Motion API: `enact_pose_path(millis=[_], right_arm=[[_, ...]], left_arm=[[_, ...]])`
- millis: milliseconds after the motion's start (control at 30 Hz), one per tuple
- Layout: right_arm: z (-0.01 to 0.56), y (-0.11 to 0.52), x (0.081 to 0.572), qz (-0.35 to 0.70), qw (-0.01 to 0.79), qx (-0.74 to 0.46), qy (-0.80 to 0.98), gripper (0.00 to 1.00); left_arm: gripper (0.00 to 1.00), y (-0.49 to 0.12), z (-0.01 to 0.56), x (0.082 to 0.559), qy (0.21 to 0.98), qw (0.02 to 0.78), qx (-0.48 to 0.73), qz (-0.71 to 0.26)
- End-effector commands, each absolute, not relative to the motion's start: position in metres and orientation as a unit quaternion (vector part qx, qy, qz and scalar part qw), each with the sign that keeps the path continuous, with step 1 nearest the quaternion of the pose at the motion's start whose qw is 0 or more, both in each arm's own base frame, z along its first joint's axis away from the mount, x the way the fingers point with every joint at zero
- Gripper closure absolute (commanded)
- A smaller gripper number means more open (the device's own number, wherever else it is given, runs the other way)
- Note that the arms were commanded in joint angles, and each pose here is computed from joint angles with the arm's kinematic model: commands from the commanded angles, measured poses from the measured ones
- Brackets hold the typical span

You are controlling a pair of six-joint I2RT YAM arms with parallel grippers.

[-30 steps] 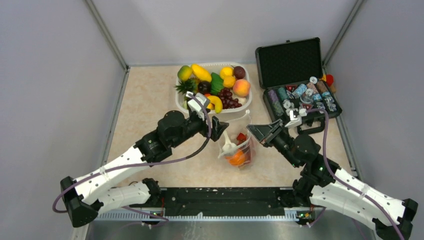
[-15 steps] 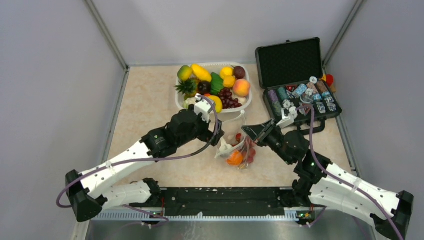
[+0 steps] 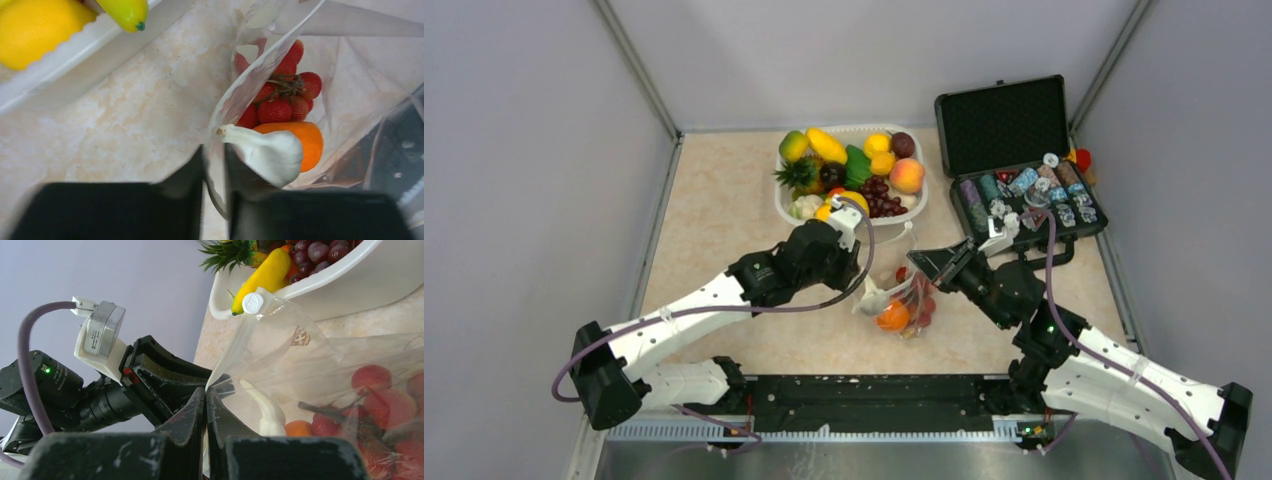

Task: Place the food in the zip-top bag and seal the zipper
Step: Adjust the zipper food storage bag at the center of the board.

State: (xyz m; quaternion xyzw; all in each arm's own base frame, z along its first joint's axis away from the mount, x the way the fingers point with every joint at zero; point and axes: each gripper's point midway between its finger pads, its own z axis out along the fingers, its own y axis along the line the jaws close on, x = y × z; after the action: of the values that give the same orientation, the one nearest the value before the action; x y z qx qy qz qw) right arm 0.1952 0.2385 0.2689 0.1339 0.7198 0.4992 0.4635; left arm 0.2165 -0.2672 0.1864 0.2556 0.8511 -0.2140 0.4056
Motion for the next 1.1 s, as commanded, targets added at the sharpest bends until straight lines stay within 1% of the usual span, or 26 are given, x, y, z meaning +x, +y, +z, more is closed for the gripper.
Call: enact_pose_path(millis=[0, 33, 100, 233, 367, 433, 533, 633, 733, 833, 900, 933, 967, 1000, 1067], right_arm=[[0.305, 0.237, 0.192, 0.53, 0.478, 0.134, 0.688, 1.0], [0.305, 0.236, 0.192, 0.529, 0.479, 0.134, 0.687, 1.0], [0.31, 0.236, 0.19, 0.53, 0.488, 0.119, 0.684, 1.0], [0.337, 0.229, 0.179, 0.551, 0.521, 0.076, 0.648, 1.0], [0.359, 0.215, 0.168, 0.577, 0.55, 0.067, 0.599, 1.0], [0.363, 0.208, 0.163, 0.581, 0.559, 0.063, 0.588, 1.0], [0.361, 0.198, 0.165, 0.565, 0.566, 0.078, 0.595, 1.0], [0.337, 0.194, 0.178, 0.513, 0.554, 0.106, 0.647, 1.0], [0.305, 0.199, 0.191, 0.457, 0.526, 0.124, 0.707, 1.0], [0.293, 0.212, 0.193, 0.449, 0.504, 0.117, 0.729, 1.0], [0.294, 0.22, 0.195, 0.462, 0.501, 0.114, 0.722, 1.0], [0.293, 0.222, 0.195, 0.465, 0.499, 0.115, 0.722, 1.0], [0.291, 0.223, 0.196, 0.467, 0.498, 0.117, 0.722, 1.0], [0.291, 0.223, 0.197, 0.467, 0.498, 0.119, 0.721, 1.0], [0.289, 0.222, 0.198, 0.463, 0.498, 0.126, 0.723, 1.0]], left_arm=[[0.92, -0.284, 0.206, 0.217, 0.837, 0.416, 0.25, -0.254], [1.0, -0.285, 0.211, 0.218, 0.835, 0.42, 0.246, -0.257], [1.0, -0.293, 0.227, 0.215, 0.819, 0.429, 0.253, -0.284], [1.0, -0.314, 0.281, 0.2, 0.754, 0.458, 0.296, -0.366], [1.0, -0.322, 0.314, 0.197, 0.709, 0.492, 0.3, -0.405], [1.0, -0.327, 0.314, 0.198, 0.706, 0.491, 0.304, -0.41], [1.0, -0.336, 0.309, 0.189, 0.704, 0.466, 0.321, -0.43], [1.0, -0.346, 0.299, 0.182, 0.702, 0.439, 0.328, -0.454], [1.0, -0.345, 0.27, 0.193, 0.74, 0.423, 0.303, -0.426], [0.99, -0.335, 0.247, 0.202, 0.775, 0.412, 0.282, -0.387], [0.79, -0.327, 0.238, 0.209, 0.792, 0.416, 0.26, -0.363], [0.67, -0.323, 0.235, 0.209, 0.794, 0.419, 0.259, -0.357], [0.46, -0.321, 0.234, 0.21, 0.794, 0.421, 0.257, -0.354], [0.36, -0.318, 0.236, 0.21, 0.794, 0.426, 0.256, -0.351], [0.3, -0.313, 0.241, 0.212, 0.79, 0.438, 0.257, -0.343]])
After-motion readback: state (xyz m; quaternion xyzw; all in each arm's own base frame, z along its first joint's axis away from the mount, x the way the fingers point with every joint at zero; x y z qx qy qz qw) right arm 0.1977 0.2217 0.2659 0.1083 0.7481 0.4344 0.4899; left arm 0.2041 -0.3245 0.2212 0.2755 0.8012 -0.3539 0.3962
